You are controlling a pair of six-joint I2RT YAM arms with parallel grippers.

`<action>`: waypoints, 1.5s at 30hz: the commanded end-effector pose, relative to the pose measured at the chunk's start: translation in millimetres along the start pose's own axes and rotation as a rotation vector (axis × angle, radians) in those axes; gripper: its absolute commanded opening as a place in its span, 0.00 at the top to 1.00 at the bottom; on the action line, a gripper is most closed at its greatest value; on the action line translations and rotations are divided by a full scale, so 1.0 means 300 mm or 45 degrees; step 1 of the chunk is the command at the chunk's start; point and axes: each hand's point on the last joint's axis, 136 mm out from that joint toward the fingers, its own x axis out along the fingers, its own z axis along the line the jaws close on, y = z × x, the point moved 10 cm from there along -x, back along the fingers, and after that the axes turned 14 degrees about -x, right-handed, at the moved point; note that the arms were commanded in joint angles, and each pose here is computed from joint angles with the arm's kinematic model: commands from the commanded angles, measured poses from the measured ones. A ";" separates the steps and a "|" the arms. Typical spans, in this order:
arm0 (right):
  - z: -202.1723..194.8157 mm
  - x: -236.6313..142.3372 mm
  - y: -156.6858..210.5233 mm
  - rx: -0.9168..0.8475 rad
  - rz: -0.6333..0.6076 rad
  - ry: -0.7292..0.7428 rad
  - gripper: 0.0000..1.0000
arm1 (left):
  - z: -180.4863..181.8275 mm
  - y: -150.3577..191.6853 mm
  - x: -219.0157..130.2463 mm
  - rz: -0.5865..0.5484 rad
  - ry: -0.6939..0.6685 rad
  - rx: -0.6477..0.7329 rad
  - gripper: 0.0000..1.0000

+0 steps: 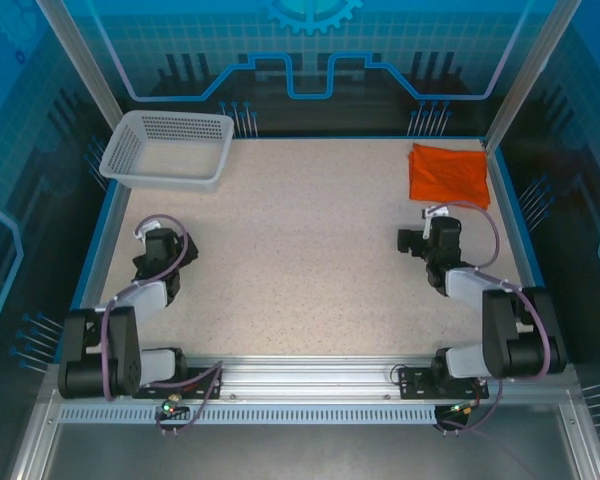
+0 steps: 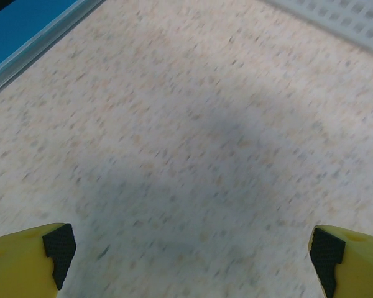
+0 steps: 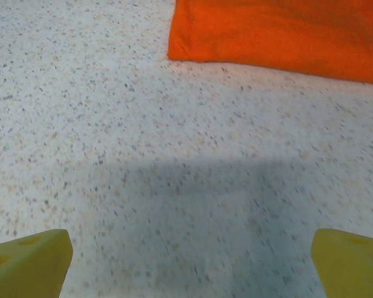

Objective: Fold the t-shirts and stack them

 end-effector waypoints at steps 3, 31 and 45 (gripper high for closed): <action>0.035 0.037 -0.085 -0.089 -0.188 -0.009 0.00 | -0.117 -0.091 0.049 -0.095 0.289 0.025 0.01; 0.042 0.020 -0.019 -0.062 -0.295 0.023 0.00 | -0.211 0.052 0.037 -0.251 0.497 0.270 0.01; 0.051 0.021 -0.024 -0.083 -0.293 0.028 0.00 | -0.210 0.054 0.036 -0.253 0.499 0.272 0.01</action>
